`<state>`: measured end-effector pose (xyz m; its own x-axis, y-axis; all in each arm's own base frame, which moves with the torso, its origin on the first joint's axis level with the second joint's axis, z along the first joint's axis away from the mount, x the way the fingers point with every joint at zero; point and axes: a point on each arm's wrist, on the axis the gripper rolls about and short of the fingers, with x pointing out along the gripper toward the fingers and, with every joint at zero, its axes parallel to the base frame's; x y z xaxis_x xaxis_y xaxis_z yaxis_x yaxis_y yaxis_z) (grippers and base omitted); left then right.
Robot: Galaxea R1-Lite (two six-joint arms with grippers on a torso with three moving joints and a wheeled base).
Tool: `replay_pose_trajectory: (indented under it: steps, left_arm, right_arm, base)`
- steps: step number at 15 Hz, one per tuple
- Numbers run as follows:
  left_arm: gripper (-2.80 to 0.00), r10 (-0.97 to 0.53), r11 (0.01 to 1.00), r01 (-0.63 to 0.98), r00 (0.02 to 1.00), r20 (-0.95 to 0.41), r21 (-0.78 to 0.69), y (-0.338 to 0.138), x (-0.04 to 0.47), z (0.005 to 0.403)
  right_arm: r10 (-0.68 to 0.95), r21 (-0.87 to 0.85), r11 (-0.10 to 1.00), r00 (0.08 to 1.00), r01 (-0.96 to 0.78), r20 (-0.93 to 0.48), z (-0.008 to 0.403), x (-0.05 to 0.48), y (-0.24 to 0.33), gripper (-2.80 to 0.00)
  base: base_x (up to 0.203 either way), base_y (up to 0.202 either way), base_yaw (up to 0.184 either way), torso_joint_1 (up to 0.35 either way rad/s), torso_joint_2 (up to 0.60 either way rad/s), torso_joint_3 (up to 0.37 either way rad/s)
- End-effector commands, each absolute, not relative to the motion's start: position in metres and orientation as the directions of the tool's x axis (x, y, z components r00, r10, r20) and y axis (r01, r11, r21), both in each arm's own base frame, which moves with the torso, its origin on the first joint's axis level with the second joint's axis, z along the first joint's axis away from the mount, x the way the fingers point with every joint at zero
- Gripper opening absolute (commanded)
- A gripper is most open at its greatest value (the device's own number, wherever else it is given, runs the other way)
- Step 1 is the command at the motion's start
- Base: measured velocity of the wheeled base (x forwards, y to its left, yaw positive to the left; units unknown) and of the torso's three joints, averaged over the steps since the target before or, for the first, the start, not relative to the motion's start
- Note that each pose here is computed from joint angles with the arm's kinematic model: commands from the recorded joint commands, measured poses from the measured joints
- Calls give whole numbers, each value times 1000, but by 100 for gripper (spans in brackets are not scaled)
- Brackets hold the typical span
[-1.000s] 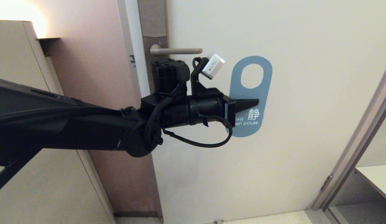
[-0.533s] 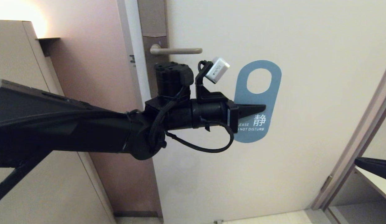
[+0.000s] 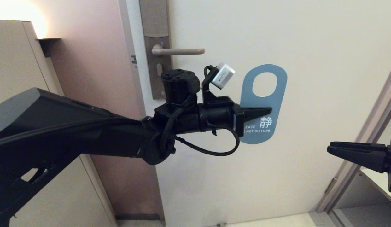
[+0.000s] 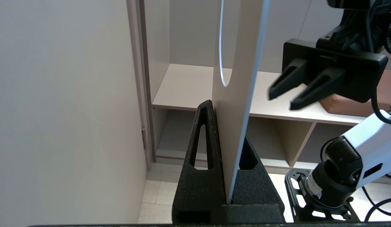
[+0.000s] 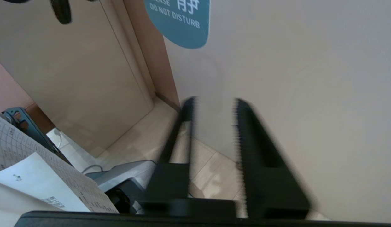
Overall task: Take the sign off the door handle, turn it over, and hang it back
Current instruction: Hand it to the other hand
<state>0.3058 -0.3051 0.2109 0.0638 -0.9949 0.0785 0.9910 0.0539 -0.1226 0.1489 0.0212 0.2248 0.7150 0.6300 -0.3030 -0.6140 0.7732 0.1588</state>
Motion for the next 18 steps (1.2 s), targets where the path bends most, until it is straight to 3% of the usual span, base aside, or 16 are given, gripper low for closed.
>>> replay_pose_trajectory:
  steps: [1, 8, 18]
  left_arm:
    - [-280, -995, 53, 991, 63, 79, -124, -305, 307, 210]
    - [-280, -994, 50, 992, 60, 90, -118, -303, 304, 216]
    - [-280, -985, 24, 989, 49, 165, -149, -297, 297, 231]
  right_arm:
    - [633, 168, 770, 706, -615, -318, 221, 154, 22, 0]
    - [640, 157, 762, 696, -628, -325, 219, 154, 23, 0]
    - [746, 124, 650, 599, -749, -291, 213, 184, 56, 0]
  base:
    - [0, 0, 0, 0, 0, 0]
    - [0, 0, 0, 0, 0, 0]
    - [0, 0, 0, 0, 0, 0]
